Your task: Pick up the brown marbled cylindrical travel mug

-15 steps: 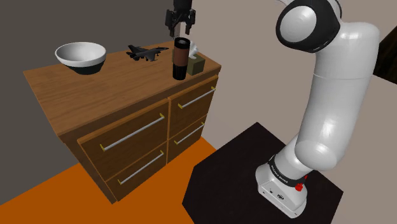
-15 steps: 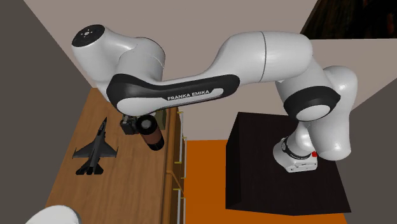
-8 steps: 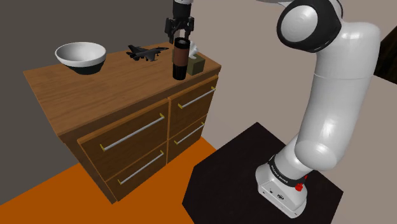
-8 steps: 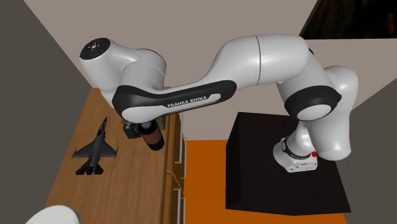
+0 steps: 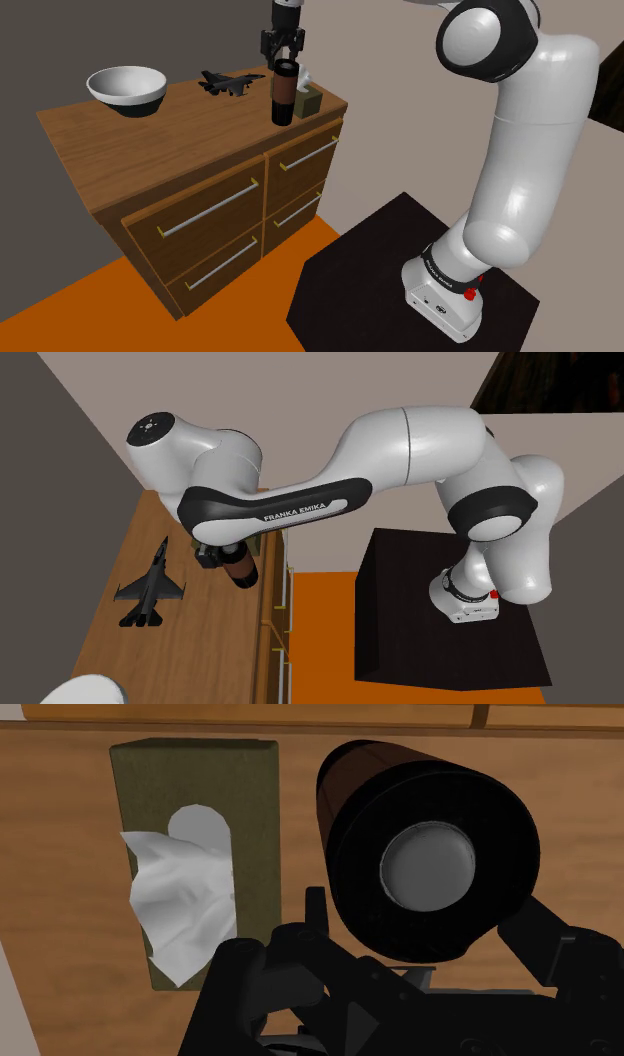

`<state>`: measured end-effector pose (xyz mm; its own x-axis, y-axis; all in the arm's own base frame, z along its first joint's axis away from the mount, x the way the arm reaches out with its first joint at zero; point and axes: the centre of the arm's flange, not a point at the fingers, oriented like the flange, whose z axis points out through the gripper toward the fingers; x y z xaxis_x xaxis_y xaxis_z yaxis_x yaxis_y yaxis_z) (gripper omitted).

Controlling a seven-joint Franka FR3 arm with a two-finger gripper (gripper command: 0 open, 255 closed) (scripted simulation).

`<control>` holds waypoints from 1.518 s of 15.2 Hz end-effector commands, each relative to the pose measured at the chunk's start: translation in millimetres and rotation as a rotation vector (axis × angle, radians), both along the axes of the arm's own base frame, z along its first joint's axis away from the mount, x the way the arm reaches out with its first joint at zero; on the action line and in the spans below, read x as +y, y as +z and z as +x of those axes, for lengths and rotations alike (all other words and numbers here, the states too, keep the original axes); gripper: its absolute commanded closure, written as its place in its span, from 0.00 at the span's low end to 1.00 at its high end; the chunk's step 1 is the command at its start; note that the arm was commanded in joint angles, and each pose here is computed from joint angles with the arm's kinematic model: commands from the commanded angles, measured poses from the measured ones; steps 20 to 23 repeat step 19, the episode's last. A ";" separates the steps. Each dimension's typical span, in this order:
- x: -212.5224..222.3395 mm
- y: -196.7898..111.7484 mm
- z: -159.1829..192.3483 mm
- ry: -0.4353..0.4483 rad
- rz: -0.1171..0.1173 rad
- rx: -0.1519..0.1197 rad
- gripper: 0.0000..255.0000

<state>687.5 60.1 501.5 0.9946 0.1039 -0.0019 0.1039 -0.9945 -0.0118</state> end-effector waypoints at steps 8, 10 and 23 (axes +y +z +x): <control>0.5 29.9 0.3 0.000 0.000 0.003 1.00; 0.5 40.4 0.3 0.000 0.000 0.003 1.00; 0.5 78.2 0.2 0.000 0.000 0.003 1.00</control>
